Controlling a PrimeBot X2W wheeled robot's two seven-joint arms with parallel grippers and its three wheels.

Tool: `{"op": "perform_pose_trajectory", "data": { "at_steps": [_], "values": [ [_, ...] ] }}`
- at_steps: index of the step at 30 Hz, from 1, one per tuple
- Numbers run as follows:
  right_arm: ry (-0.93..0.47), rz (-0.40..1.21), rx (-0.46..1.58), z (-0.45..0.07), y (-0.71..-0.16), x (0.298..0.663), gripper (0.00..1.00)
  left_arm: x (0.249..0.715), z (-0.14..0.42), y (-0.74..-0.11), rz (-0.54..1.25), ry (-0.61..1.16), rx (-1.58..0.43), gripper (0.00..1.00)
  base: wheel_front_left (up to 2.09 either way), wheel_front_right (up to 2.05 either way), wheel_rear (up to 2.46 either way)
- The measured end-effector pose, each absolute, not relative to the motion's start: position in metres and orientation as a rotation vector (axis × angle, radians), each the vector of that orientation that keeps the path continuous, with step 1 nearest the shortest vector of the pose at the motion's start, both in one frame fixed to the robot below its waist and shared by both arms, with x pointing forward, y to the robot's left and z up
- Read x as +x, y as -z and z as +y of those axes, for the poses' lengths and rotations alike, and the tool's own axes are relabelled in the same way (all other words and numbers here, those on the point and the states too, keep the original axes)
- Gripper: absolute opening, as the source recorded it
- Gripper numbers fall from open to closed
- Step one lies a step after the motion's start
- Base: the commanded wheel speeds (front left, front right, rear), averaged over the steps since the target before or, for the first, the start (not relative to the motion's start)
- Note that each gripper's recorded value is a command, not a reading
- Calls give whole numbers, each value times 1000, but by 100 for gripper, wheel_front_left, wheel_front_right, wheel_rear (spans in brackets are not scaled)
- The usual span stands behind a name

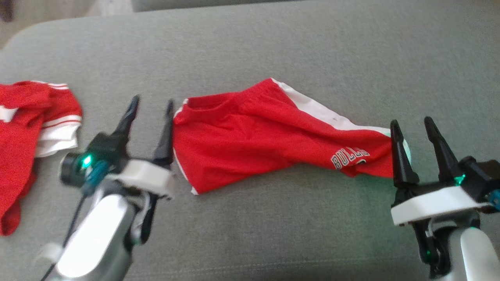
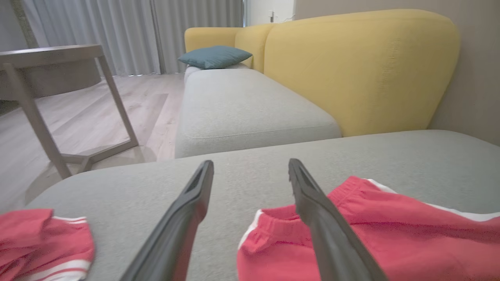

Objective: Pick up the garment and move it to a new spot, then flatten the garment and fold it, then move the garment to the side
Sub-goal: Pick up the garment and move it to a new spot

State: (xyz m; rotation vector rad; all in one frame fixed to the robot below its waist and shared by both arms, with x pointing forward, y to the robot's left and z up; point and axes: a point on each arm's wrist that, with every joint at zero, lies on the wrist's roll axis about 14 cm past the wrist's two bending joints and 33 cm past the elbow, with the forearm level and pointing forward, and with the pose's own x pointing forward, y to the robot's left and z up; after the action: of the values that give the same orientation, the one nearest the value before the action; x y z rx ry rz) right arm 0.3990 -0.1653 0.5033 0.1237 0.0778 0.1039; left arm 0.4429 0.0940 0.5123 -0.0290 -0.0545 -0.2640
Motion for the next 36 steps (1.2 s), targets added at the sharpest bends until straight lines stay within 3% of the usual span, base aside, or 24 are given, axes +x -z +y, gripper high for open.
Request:
{"op": "perform_pose_trajectory", "data": {
  "at_steps": [9, 36],
  "values": [
    [-133, 85, 118, -156, -506, 391, 100, 414, 140, -516, -63, 179, -13, 100, 0, 0, 0],
    [-111, 93, 115, -164, -510, 361, 100, 383, 142, -509, -51, 194, 36, 100, 0, 0, 0]
  ]
}}
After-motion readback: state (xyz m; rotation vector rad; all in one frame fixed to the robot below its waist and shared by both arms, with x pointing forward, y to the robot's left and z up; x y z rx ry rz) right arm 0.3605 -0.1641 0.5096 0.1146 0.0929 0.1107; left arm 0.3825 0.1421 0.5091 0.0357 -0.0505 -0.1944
